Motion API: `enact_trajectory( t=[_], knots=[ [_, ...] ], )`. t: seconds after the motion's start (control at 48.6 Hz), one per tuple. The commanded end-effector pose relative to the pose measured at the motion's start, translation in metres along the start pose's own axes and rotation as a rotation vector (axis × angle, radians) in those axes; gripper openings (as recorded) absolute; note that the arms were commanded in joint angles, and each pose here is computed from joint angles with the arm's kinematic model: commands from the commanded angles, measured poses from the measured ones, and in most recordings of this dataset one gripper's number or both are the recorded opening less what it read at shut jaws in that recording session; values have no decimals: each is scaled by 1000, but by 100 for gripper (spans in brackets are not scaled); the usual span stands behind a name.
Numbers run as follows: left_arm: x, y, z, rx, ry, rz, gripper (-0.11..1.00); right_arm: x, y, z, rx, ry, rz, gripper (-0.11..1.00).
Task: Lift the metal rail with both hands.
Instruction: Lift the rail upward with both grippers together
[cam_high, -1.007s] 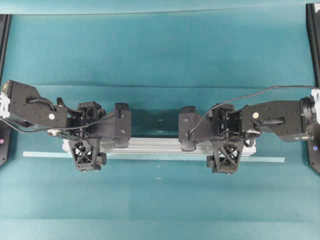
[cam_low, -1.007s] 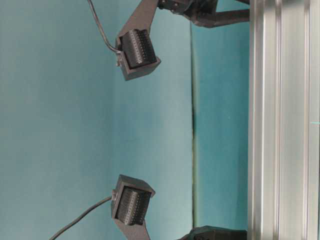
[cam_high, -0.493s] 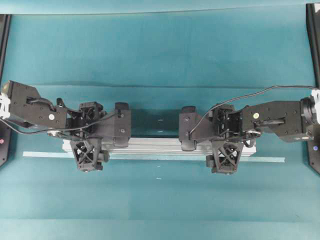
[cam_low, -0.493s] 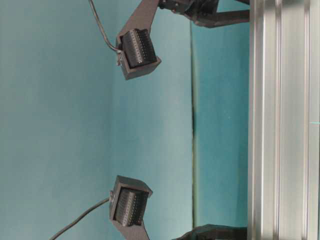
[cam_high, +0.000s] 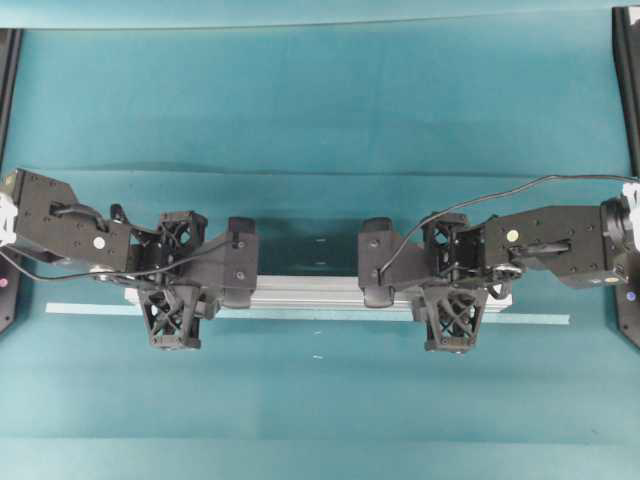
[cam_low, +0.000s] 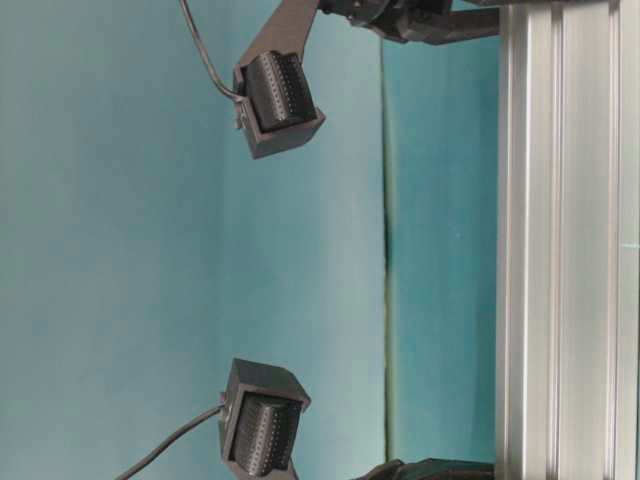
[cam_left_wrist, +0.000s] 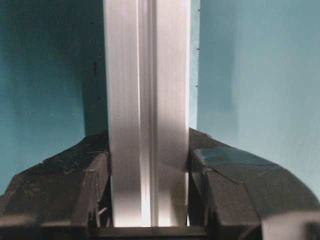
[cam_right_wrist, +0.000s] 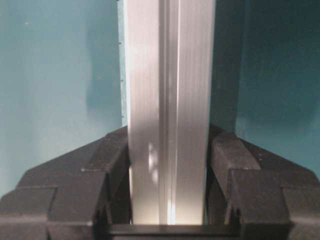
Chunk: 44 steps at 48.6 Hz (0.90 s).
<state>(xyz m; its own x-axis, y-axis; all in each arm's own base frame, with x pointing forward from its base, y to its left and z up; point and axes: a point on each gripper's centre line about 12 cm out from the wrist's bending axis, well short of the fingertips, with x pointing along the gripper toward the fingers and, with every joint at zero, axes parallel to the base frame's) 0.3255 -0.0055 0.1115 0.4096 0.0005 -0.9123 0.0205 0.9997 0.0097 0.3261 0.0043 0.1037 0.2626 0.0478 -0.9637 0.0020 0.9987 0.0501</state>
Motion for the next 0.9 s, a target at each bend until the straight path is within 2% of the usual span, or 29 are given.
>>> enact_trajectory(
  t=[0.0, 0.308, 0.452, 0.884],
  knots=[
    [-3, -2, 4, 8, -17, -1, 29, 1, -1, 0, 7, 0, -1, 38],
    [-4, -2, 4, 5, -14, -1, 29, 1, -1, 1, 9, 0, -1, 38],
    [-17, -2, 12, -3, -28, 0, 29, -9, -1, 4, 16, 0, 2, 38],
    [-108, 2, 44, -10, -12, 10, 29, -107, 2, 28, 11, 19, 24, 38]
  ],
)
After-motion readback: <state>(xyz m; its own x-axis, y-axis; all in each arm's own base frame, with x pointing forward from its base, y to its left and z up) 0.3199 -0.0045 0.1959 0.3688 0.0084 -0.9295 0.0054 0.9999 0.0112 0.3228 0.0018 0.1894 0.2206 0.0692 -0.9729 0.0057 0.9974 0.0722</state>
